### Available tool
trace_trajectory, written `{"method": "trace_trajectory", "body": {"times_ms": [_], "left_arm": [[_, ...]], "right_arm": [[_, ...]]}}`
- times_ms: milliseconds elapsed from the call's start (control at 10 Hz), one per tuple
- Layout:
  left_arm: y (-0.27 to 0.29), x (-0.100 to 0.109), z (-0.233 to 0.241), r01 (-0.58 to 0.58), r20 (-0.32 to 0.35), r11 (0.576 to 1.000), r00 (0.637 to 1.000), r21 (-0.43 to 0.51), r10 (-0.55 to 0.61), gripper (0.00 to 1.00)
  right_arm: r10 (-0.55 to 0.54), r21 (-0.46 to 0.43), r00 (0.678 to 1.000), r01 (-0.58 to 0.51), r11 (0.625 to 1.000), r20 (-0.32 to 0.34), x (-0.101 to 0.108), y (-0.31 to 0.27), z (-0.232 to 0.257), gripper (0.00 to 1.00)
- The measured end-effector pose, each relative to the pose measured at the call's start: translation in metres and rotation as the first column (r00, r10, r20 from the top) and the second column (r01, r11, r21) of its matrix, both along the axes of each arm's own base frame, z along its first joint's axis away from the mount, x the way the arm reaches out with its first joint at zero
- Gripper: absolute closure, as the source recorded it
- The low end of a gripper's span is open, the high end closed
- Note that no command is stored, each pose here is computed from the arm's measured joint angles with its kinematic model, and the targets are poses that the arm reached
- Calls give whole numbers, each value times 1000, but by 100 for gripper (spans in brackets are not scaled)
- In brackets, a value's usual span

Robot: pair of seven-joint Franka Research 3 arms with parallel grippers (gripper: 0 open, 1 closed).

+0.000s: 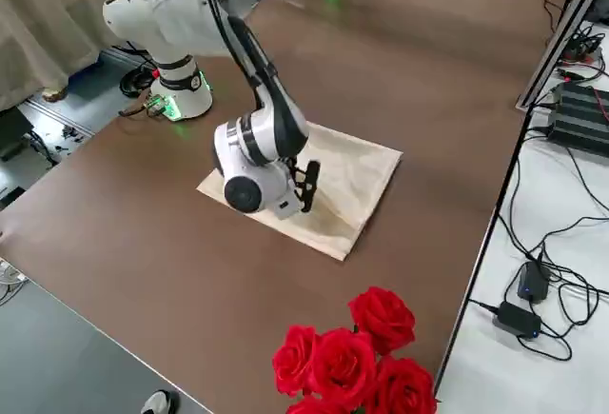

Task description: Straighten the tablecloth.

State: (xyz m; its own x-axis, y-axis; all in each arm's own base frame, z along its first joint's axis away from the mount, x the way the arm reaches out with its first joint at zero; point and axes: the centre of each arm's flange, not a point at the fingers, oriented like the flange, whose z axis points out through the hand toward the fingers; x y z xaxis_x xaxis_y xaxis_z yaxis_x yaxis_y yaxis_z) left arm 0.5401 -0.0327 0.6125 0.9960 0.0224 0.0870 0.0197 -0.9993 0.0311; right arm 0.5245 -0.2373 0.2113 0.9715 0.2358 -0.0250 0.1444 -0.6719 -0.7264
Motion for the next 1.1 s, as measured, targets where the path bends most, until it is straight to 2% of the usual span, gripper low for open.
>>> {"method": "trace_trajectory", "body": {"times_ms": [300, 800, 1100], "left_arm": [[0, 0, 0, 0, 0, 1000, 1000, 0, 0, 0], [-1, 0, 0, 2, 0, 1000, 1000, 0, -2, 0], [-2, 0, 0, 4, 0, 1000, 1000, 0, -4, 0]], "right_arm": [[52, 17, 998, -52, 999, -26, 13, 42, 28, 97], [56, 73, 991, -47, 996, -122, 45, 176, 41, 97], [78, 60, 986, -70, 996, -146, 54, 241, 56, 97]]}}
